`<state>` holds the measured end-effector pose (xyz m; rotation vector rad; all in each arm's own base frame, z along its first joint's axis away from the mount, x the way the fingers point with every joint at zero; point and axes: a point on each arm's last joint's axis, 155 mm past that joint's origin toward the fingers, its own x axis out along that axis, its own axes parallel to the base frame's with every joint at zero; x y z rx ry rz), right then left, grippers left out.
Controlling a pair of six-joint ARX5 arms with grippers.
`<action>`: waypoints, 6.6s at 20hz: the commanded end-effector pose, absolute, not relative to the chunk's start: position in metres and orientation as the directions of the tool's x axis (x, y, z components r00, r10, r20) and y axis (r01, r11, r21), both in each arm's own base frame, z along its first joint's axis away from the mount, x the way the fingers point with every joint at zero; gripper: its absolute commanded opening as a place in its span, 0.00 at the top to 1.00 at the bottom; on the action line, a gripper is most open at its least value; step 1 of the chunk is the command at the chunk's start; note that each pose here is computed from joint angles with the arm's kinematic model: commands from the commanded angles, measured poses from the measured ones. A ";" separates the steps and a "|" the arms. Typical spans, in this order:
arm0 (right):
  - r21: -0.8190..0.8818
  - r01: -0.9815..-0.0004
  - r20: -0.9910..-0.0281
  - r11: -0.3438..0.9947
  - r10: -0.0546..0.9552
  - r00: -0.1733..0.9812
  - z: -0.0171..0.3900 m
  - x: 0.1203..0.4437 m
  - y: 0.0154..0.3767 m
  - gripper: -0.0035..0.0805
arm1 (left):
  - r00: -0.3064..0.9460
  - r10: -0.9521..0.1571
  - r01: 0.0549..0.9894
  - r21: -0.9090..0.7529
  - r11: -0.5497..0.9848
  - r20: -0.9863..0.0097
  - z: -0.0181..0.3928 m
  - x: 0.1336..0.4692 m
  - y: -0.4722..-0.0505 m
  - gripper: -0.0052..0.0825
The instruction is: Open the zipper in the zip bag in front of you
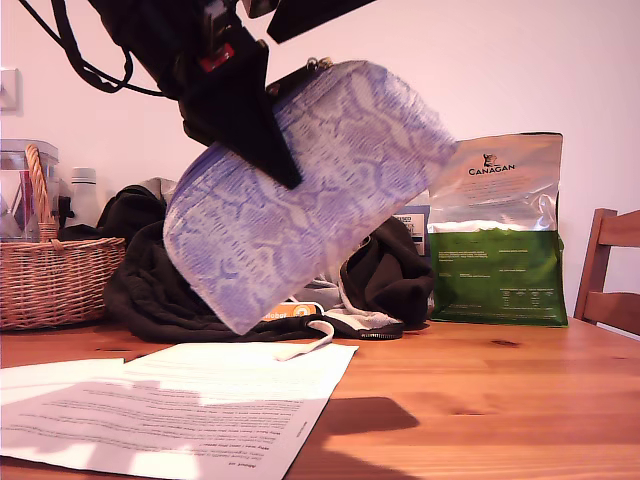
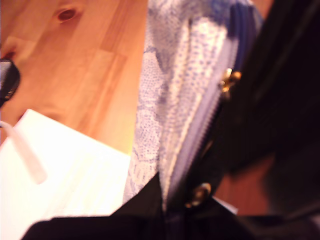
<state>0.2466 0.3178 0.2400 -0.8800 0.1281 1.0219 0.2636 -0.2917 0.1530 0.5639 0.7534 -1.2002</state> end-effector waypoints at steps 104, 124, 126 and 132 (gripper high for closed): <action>-0.070 -0.862 -0.616 0.502 0.658 0.433 0.229 0.269 0.287 0.97 | 0.348 -0.935 0.871 -0.392 0.295 0.069 0.250 0.251 -0.305 0.62; -0.325 -0.823 -0.675 0.465 0.495 0.547 0.215 0.285 0.259 0.97 | 0.331 -0.943 0.853 -0.438 0.285 0.032 0.241 0.247 -0.308 0.97; -0.399 -0.819 -0.675 0.412 0.473 0.566 0.215 0.288 0.254 0.97 | 0.332 -0.943 0.842 -0.452 0.295 0.003 0.234 0.247 -0.308 0.97; -0.529 -0.817 -0.677 0.231 0.467 0.570 0.214 0.289 0.253 0.97 | 0.360 -0.932 0.816 -0.473 0.332 -0.032 0.224 0.256 -0.301 0.97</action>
